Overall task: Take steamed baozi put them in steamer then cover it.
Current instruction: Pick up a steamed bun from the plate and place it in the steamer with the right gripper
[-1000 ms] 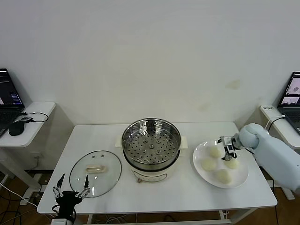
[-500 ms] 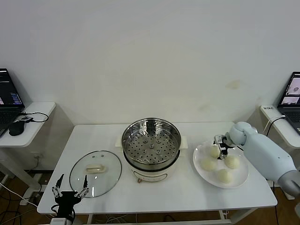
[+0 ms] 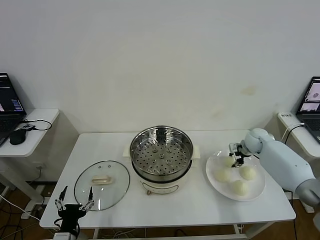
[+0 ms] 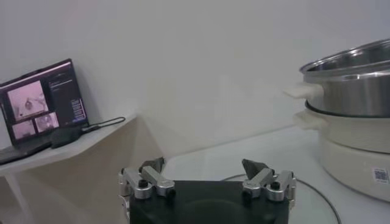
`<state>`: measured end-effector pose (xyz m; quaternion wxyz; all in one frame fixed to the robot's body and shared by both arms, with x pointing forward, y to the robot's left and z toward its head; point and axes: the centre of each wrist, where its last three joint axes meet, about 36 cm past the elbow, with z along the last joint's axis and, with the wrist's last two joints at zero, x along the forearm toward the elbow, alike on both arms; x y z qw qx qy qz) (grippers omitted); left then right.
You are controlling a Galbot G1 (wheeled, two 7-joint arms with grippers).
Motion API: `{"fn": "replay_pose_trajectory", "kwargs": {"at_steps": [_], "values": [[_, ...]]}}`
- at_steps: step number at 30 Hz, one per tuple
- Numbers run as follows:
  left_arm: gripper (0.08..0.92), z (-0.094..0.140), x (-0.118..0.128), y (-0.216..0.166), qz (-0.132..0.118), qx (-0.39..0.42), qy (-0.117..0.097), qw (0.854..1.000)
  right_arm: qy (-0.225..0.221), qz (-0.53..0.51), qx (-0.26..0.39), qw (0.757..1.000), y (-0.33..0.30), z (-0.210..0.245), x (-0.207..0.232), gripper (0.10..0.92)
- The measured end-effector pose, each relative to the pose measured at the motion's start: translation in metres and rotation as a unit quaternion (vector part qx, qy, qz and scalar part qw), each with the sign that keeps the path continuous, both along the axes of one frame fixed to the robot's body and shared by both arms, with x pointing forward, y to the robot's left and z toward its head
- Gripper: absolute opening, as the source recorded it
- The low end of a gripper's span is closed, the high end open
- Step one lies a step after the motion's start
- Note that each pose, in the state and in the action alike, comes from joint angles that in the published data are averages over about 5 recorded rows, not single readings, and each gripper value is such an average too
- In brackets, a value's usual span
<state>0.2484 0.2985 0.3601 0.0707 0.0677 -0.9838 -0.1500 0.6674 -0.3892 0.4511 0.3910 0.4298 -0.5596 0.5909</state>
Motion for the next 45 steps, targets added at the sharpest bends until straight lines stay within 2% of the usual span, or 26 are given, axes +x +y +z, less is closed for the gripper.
{"fn": "replay_pose_trajectory", "kwargs": {"at_steps": [6,13,23,28,36,45], "values": [[0.823,0.001,0.001,-0.001,-0.005,0.0,-0.002,1.0,-0.01,0.008,0.012,1.0,0.001,0.027,-0.002,0.586],[0.823,0.004,0.004,-0.001,-0.012,-0.002,-0.005,1.0,-0.036,0.028,0.041,0.998,0.011,0.088,-0.004,0.591],[0.823,0.006,0.006,0.0,-0.015,-0.007,-0.009,1.0,-0.072,0.098,0.091,0.988,0.068,0.181,0.005,0.594],[0.823,0.009,0.007,0.0,-0.014,-0.009,-0.014,1.0,-0.08,0.146,0.107,0.98,0.112,0.213,0.012,0.594],[0.823,0.012,0.006,0.005,-0.008,-0.011,-0.018,1.0,-0.072,0.245,0.094,0.962,0.195,0.217,0.024,0.592],[0.823,0.011,0.007,0.009,-0.001,-0.011,-0.019,1.0,-0.06,0.36,0.043,0.93,0.268,0.18,0.034,0.591]]}}
